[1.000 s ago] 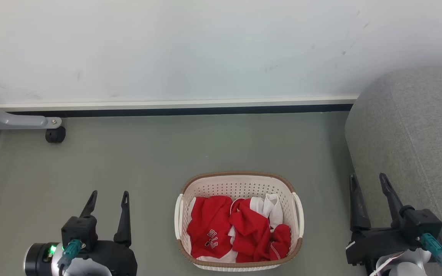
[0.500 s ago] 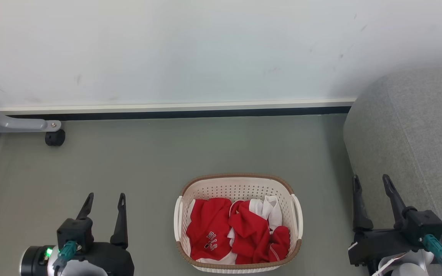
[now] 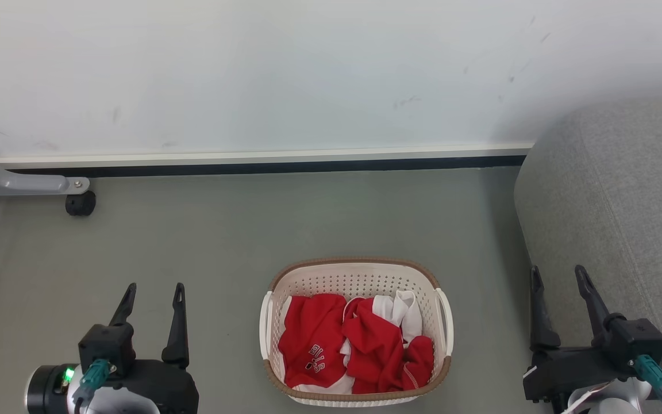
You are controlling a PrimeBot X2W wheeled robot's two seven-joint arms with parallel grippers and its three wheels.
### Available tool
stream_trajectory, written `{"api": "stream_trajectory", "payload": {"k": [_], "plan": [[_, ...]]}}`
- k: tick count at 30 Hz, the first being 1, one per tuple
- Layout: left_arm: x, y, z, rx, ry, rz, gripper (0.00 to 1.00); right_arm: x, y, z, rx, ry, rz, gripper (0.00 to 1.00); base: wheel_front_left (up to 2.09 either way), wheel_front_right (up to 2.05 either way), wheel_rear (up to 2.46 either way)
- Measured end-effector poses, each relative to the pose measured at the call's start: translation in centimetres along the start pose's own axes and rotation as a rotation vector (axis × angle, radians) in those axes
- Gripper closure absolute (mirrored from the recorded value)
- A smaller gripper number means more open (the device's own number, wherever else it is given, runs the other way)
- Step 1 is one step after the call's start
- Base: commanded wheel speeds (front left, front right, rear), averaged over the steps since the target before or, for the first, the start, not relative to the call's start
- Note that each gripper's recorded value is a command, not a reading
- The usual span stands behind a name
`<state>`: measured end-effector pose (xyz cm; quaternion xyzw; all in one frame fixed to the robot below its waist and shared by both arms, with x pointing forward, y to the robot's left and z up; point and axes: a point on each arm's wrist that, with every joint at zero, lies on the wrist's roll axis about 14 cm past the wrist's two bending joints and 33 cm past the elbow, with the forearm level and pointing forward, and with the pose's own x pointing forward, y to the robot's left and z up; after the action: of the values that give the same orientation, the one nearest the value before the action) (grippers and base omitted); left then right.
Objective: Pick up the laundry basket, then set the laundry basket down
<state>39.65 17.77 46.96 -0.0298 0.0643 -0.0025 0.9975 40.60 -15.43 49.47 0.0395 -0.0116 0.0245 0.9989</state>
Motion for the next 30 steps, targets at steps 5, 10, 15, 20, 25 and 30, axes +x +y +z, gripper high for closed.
{"api": "stream_trajectory", "payload": {"k": [5,10,15,20,25,30], "plan": [[0.11,-0.06,-0.08,-0.001,0.007,-0.002,0.0,0.03,-0.1,-0.14,0.0,0.004,-0.004,0.0,0.0,0.0,0.0],[0.2,-0.06,-0.14,-0.002,0.008,-0.002,0.0,0.1,-0.19,-0.22,-0.001,0.005,-0.006,0.0,0.0,0.0,0.0],[0.25,-0.04,-0.15,-0.001,0.008,-0.001,0.0,0.15,-0.22,-0.27,-0.005,0.006,-0.006,0.0,0.0,0.0,0.0],[0.27,0.02,-0.12,-0.001,0.008,0.002,0.0,0.16,-0.26,-0.27,-0.006,0.006,-0.007,0.0,0.0,0.0,0.0],[0.2,0.07,0.03,-0.003,0.004,0.004,0.0,0.13,-0.31,-0.15,-0.008,0.003,-0.01,0.0,0.0,0.0,0.0],[0.13,0.07,0.11,0.002,0.003,0.004,0.0,0.11,-0.31,0.01,-0.008,-0.002,-0.009,0.0,0.0,0.0,0.0]]}}
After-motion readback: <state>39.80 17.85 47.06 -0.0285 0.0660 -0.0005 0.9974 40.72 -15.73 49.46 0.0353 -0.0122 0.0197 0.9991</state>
